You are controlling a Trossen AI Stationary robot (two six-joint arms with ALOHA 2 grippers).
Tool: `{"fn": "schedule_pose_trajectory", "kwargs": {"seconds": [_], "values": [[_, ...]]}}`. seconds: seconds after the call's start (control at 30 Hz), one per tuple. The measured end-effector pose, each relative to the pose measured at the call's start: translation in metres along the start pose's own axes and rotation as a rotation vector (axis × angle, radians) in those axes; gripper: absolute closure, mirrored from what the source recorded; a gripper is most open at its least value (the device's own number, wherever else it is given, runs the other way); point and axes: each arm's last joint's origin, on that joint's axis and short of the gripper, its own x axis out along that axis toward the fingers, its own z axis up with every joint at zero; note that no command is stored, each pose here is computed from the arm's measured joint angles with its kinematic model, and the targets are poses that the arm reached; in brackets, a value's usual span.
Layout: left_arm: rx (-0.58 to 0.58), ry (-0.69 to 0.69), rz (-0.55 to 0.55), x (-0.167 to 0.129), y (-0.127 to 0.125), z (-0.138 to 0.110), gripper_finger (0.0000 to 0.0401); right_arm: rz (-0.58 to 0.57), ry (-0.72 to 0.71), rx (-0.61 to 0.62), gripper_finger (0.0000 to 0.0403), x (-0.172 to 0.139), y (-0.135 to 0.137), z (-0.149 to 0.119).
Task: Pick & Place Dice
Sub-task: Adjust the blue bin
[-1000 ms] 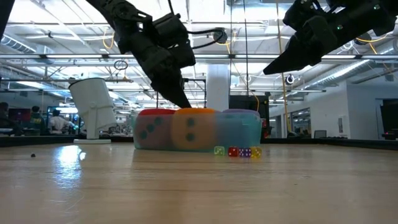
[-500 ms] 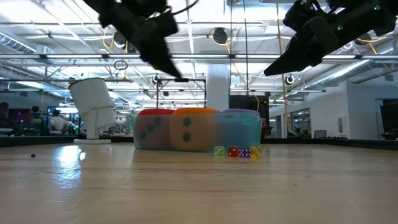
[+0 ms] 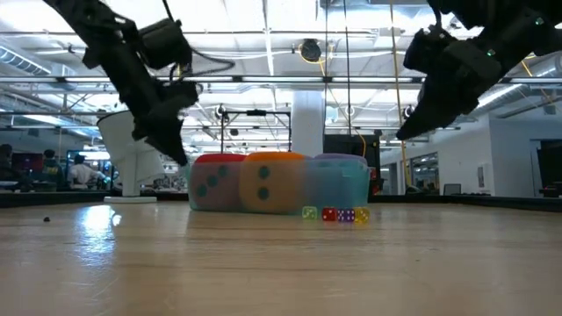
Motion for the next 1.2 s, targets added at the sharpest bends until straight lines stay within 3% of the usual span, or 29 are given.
{"fn": "schedule_pose_trajectory", "kwargs": {"seconds": [0.2, 0.57, 0.83, 1.2], "values": [[-0.074, 0.070, 0.076, 0.020, 0.002, -0.009, 0.0400, -0.011, 0.092, 0.036, 0.0403, 0.018, 0.002, -0.011], [0.002, 0.115, -0.140, 0.065, -0.020, -0.014, 0.0400, -0.136, 0.114, 0.065, 0.0403, 0.047, -0.024, -0.025], [0.062, 0.080, -0.183, 0.064, -0.044, -0.005, 0.0400, -0.125, 0.094, 0.066, 0.0403, 0.052, -0.043, -0.017], [0.061, 0.073, -0.196, 0.061, -0.049, -0.002, 0.0400, -0.165, 0.078, 0.080, 0.0403, 0.053, -0.058, -0.014]]}}
